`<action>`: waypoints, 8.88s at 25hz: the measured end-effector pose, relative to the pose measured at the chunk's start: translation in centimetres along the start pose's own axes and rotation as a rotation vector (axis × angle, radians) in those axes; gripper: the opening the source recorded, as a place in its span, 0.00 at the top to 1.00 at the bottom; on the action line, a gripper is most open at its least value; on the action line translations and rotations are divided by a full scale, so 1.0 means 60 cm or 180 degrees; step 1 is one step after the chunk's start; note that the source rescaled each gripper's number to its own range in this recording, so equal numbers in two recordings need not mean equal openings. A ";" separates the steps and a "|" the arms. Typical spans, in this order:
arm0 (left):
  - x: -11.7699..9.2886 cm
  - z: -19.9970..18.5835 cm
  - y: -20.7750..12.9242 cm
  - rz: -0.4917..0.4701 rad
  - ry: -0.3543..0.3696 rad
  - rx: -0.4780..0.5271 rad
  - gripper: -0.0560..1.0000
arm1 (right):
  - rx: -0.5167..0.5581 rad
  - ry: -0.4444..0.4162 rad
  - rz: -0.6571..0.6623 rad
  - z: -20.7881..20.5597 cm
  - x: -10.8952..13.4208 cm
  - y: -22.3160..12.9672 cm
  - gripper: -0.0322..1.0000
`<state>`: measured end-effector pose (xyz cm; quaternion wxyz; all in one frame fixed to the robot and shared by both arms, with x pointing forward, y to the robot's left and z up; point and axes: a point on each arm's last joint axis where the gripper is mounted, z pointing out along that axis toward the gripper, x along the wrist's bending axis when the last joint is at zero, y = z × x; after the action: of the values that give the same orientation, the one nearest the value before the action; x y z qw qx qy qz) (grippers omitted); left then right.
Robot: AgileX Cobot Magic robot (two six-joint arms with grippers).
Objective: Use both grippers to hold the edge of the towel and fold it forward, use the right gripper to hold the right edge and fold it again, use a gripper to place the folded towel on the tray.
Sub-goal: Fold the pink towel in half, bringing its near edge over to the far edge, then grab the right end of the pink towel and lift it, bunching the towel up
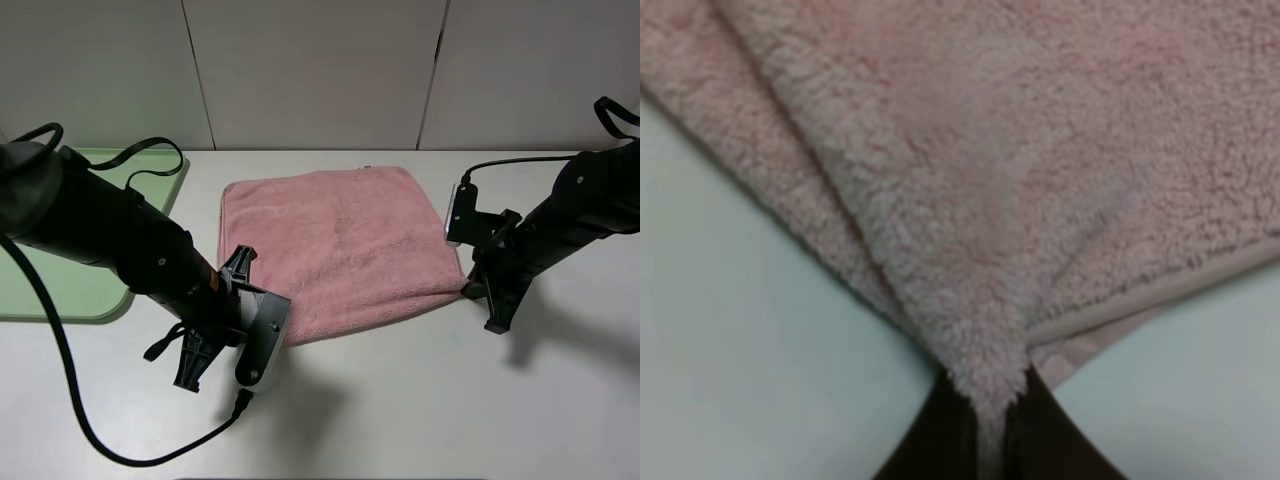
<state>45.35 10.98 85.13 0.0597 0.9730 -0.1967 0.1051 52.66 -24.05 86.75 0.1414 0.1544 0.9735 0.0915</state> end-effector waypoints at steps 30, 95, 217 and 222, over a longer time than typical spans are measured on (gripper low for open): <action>-0.010 -0.103 -0.005 -0.0418 0.0021 0.0017 0.95 | -0.0065 0.0449 0.0439 -0.066 0.024 0.011 0.97; -0.008 -0.261 -0.030 -0.1578 0.0721 0.0207 0.95 | -0.0507 0.0078 0.1304 -0.248 0.048 0.024 0.97; 0.165 -0.126 -0.086 -0.1700 0.1008 0.0333 0.00 | -0.0556 -0.0436 0.1475 -0.118 -0.108 0.081 0.00; 0.163 -0.165 -0.087 -0.1977 0.1145 0.0282 0.00 | -0.0567 -0.0429 0.1568 -0.118 -0.108 0.081 0.00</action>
<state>54.45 13.70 96.58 0.0802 0.9539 0.1268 0.2599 57.73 -22.58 96.11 0.1923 0.3793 0.8832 0.1980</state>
